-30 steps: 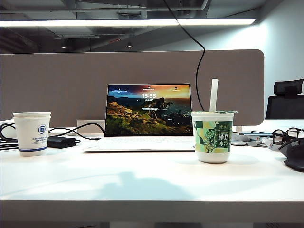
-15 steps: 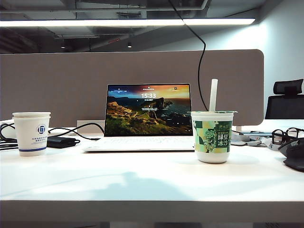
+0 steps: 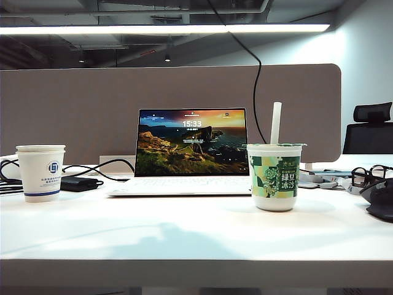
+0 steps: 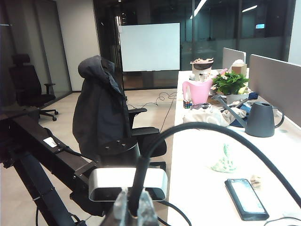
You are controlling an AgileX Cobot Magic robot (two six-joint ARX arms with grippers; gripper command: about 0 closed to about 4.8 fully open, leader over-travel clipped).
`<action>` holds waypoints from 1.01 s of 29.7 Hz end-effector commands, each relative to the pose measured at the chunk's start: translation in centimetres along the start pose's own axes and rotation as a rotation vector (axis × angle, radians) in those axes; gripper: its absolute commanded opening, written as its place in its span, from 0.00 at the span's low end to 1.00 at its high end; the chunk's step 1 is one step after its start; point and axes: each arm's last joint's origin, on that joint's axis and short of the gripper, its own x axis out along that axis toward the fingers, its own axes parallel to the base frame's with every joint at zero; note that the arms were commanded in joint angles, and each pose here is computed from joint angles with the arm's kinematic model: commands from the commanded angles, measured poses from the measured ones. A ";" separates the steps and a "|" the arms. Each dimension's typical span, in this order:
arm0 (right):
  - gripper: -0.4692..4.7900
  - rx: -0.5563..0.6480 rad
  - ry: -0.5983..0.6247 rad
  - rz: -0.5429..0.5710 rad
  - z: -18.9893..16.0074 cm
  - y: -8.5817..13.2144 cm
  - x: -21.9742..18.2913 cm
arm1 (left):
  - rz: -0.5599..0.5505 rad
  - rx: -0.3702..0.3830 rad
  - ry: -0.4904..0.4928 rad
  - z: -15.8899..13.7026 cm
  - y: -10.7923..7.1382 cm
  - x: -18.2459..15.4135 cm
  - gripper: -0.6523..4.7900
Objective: Pick up the black phone, pick up the charger plug, insert the charger plug into the phone's charging port, and finally place the connected phone back on the desk.
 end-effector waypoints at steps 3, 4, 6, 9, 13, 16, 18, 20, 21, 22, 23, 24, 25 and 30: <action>0.09 -0.043 -0.017 -0.009 0.4 0.2 0.1 | 0.020 0.065 -0.054 0.9 -0.2 0.0 0.11; 0.09 -0.046 -0.017 -0.009 0.4 0.2 0.1 | 0.020 0.069 -0.057 1.0 -0.2 0.0 0.11; 0.09 -0.045 -0.017 -0.014 0.4 0.2 0.1 | 0.022 0.073 -0.061 1.0 -0.2 0.0 0.11; 0.09 -0.043 -0.020 -0.027 0.3 0.2 0.0 | 0.022 0.073 -0.061 1.0 -0.2 0.0 0.11; 0.09 -0.056 -0.015 -0.030 0.3 0.2 0.0 | 0.025 0.072 -0.062 1.0 -0.2 0.0 0.11; 0.09 -0.043 -0.004 -0.032 0.1 0.1 0.1 | 0.026 0.072 -0.062 1.0 -0.2 0.0 0.11; 0.09 -0.045 0.002 -0.033 0.0 0.1 0.0 | 0.026 0.072 -0.062 1.0 -0.2 0.0 0.11; 0.09 -0.047 0.006 -0.034 -0.1 0.1 0.0 | 0.026 0.072 -0.062 1.0 -0.2 0.0 0.11; 0.09 -0.044 0.008 -0.034 -0.1 0.1 0.0 | 0.026 0.072 -0.062 1.0 -0.2 0.0 0.11; 0.09 -0.042 0.009 -0.034 -0.1 0.1 0.0 | 0.031 0.072 -0.063 1.0 -0.1 0.0 0.11; 0.09 -0.042 0.009 -0.034 -0.1 0.1 0.0 | 0.033 0.072 -0.064 1.0 -0.1 0.0 0.11; 0.09 -0.041 0.010 -0.034 -0.1 0.1 0.1 | 0.034 0.072 -0.065 1.0 -0.1 0.0 0.11; 0.09 -0.041 0.010 -0.034 -0.1 0.1 0.1 | 0.036 0.072 -0.065 1.0 -0.1 0.0 0.11; 0.09 -0.035 0.014 -0.025 -0.2 0.2 0.3 | 0.040 0.072 -0.066 1.0 -0.1 0.0 0.11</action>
